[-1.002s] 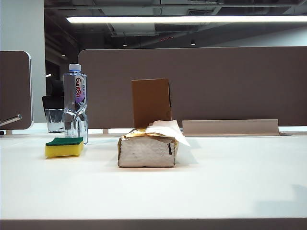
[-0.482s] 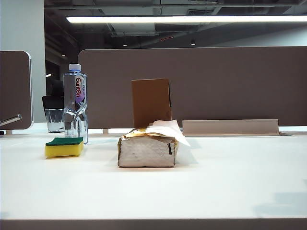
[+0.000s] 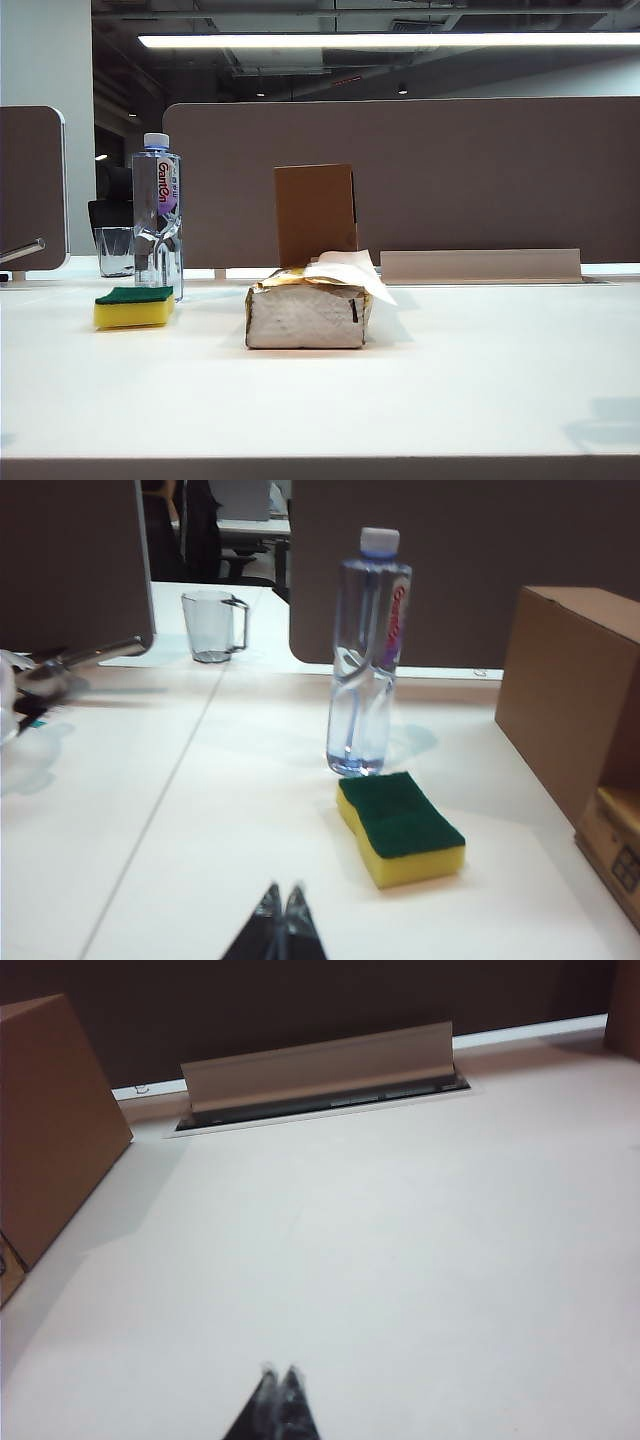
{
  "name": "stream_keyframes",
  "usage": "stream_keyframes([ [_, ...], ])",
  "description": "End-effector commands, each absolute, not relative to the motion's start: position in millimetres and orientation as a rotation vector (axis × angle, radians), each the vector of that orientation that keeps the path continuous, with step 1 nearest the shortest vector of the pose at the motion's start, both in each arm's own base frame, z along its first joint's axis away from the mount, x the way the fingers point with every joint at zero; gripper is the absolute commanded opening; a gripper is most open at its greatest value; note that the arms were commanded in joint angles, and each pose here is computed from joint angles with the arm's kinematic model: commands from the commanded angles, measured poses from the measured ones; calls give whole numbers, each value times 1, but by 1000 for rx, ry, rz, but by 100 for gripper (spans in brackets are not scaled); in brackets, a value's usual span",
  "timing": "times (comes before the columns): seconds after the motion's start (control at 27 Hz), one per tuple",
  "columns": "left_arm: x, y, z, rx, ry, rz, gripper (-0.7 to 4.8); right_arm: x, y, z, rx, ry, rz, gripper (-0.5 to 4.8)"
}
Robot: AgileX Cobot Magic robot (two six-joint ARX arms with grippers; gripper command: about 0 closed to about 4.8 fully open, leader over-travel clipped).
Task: Move the sponge from right to left to wipe the table, avoiding obstacles on the table, and finally reaching the bottle of mineral water.
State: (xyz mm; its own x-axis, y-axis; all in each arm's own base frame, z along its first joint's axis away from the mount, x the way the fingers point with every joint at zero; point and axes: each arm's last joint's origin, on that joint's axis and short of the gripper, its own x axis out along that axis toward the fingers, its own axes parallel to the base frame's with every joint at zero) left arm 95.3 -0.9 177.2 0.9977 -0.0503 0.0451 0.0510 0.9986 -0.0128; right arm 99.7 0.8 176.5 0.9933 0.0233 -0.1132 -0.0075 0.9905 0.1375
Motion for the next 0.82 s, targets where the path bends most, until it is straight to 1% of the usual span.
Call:
stream_keyframes([
  [0.04, 97, -1, 173, -5, -75, -68, -6, 101, 1, 175, 123, 71, 23, -6],
  [0.26, 97, -1, 172, 3, -70, -67, -6, 104, 1, 160, 100, 64, 24, -6],
  [0.82, 97, -1, 173, 4, -75, -67, -6, 104, 1, 162, 47, 41, 22, -6],
])
